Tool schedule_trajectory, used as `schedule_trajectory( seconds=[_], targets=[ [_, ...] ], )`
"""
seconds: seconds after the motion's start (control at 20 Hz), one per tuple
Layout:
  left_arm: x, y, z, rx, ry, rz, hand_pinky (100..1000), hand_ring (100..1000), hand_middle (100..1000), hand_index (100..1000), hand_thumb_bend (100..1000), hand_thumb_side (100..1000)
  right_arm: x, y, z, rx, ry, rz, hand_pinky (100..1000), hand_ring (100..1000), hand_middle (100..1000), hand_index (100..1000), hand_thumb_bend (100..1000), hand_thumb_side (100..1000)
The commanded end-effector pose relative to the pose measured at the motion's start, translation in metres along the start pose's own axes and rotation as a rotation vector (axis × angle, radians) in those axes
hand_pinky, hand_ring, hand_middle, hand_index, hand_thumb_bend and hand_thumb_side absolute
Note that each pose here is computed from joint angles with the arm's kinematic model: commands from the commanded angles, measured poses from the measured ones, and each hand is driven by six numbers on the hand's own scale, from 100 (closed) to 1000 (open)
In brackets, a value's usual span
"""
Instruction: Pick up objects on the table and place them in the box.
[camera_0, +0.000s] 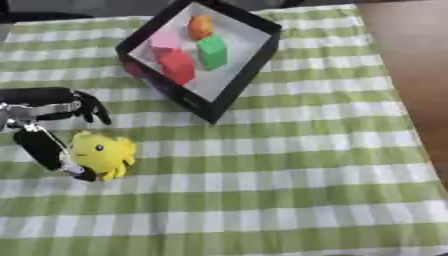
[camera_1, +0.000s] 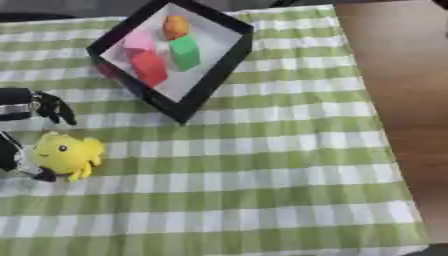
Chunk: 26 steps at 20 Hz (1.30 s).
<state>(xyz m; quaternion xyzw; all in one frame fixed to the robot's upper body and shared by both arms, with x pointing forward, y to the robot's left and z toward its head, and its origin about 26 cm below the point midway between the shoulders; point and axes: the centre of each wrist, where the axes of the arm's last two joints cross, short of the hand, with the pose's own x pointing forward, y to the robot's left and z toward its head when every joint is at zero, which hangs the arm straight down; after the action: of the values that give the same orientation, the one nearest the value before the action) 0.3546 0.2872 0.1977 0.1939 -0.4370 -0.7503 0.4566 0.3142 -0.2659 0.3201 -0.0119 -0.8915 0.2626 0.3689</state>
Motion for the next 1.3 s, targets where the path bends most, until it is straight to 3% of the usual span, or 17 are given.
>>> schedule_trajectory(
  seconds=[0.05, 0.5, 0.8, 1.05, 1.3],
  targets=[
    [-0.002, 0.005, 0.005, -0.023, 0.023, -0.033, 830, 791, 821, 792, 687, 346, 0.007, -0.006, -0.002, -0.008, -0.017, 0.029, 916, 679, 671, 789, 100, 265],
    [-0.002, 0.005, -0.001, -0.048, 0.063, -0.164, 816, 810, 830, 778, 593, 303, 0.006, -0.006, -0.001, -0.008, -0.015, 0.027, 916, 677, 670, 788, 100, 270],
    [-0.002, 0.003, -0.008, -0.024, 0.080, -0.214, 789, 794, 808, 744, 432, 254, 0.005, -0.006, 0.000, -0.009, -0.010, 0.027, 917, 677, 669, 788, 100, 274],
    [-0.002, 0.000, -0.015, 0.033, 0.098, -0.233, 746, 756, 766, 690, 356, 117, 0.004, -0.006, 0.000, -0.009, -0.007, 0.024, 916, 674, 666, 786, 100, 281],
    [-0.003, -0.004, -0.020, 0.116, 0.111, -0.260, 698, 703, 710, 612, 305, 100, 0.004, -0.007, 0.000, -0.012, -0.006, 0.023, 916, 673, 665, 786, 100, 284]
  ],
)
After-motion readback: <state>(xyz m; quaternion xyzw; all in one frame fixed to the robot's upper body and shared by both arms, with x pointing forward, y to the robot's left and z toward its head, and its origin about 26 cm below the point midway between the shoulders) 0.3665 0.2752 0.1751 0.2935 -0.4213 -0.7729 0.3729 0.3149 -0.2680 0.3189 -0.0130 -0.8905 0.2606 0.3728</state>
